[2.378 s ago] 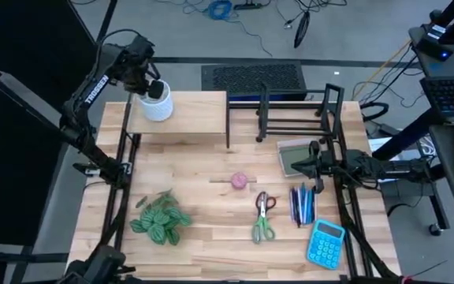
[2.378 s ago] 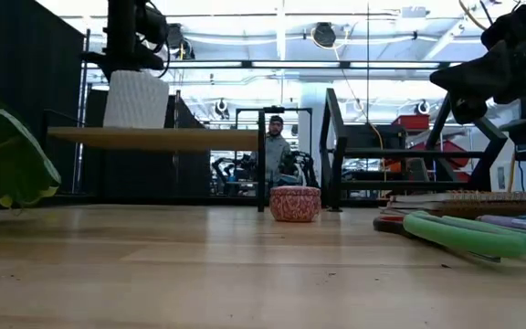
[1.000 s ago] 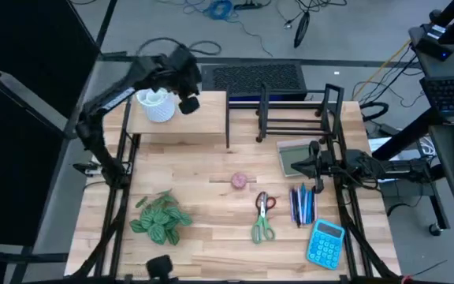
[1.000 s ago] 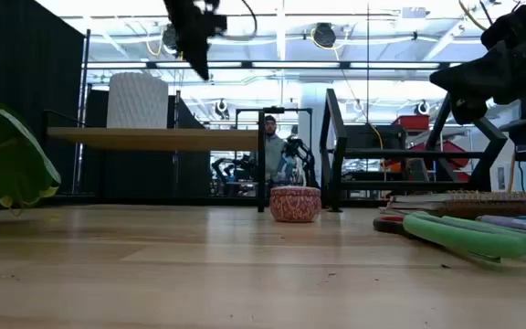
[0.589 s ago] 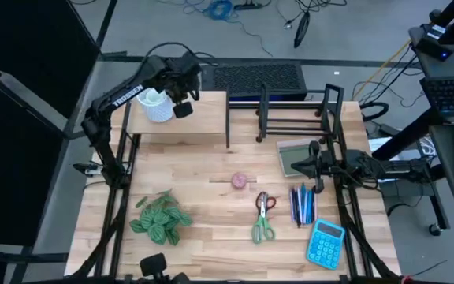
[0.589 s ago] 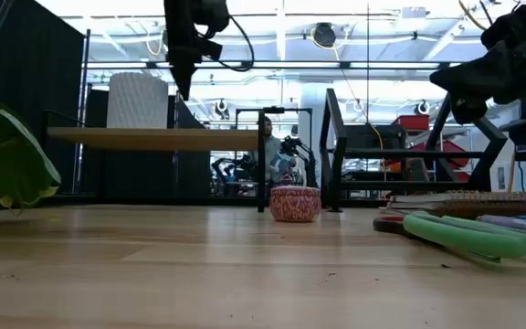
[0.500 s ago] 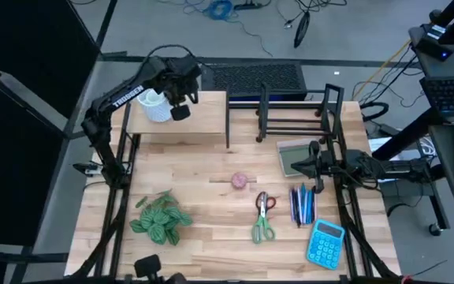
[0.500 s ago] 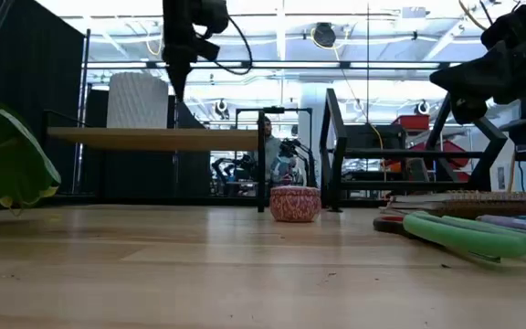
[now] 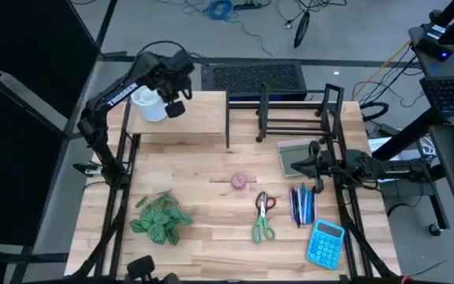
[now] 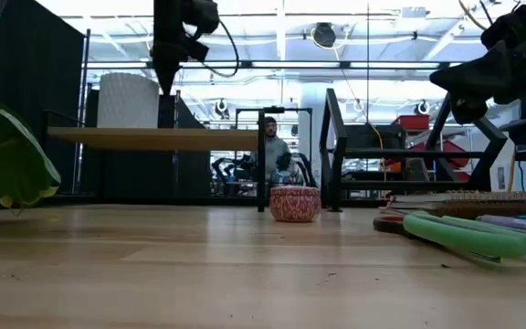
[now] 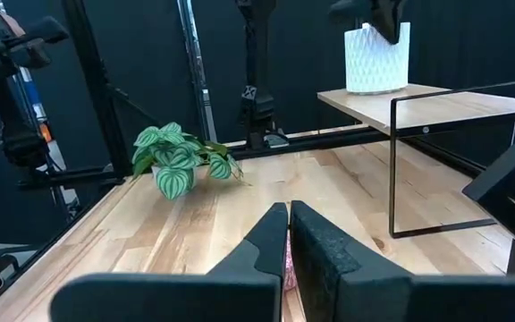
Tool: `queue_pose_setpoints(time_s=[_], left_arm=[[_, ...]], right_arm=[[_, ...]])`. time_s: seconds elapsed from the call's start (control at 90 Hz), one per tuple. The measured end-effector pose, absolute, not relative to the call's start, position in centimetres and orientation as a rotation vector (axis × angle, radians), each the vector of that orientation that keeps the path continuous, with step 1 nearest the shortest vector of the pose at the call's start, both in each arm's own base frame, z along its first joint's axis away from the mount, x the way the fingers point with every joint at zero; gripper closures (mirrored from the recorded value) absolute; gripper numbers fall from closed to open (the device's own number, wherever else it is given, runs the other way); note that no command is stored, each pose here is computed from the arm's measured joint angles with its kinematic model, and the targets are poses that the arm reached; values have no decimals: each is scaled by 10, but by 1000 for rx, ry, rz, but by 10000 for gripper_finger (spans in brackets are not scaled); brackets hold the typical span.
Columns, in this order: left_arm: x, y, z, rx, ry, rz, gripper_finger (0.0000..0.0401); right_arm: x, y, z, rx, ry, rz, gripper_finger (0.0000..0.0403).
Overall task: Stock shelves
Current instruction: Put the white pen holder on the shelf, then put the purple pen into the white pen holder
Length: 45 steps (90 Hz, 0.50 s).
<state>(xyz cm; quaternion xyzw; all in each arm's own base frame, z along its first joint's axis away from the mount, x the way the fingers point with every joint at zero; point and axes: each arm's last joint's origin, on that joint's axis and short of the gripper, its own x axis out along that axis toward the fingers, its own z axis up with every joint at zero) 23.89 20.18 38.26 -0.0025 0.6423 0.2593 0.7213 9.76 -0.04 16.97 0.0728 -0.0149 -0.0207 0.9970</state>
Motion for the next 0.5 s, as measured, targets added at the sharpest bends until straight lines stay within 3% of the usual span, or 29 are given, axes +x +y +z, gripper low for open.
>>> queue_pose_setpoints(time_s=[0.3, 0.5], left_arm=[[249, 142, 439, 47, 1039, 489, 401], [258, 100, 451, 51, 928, 399, 401]], right_arm=[[98, 0, 170, 146, -30, -41, 403], [98, 0, 170, 146, -30, -41, 403]])
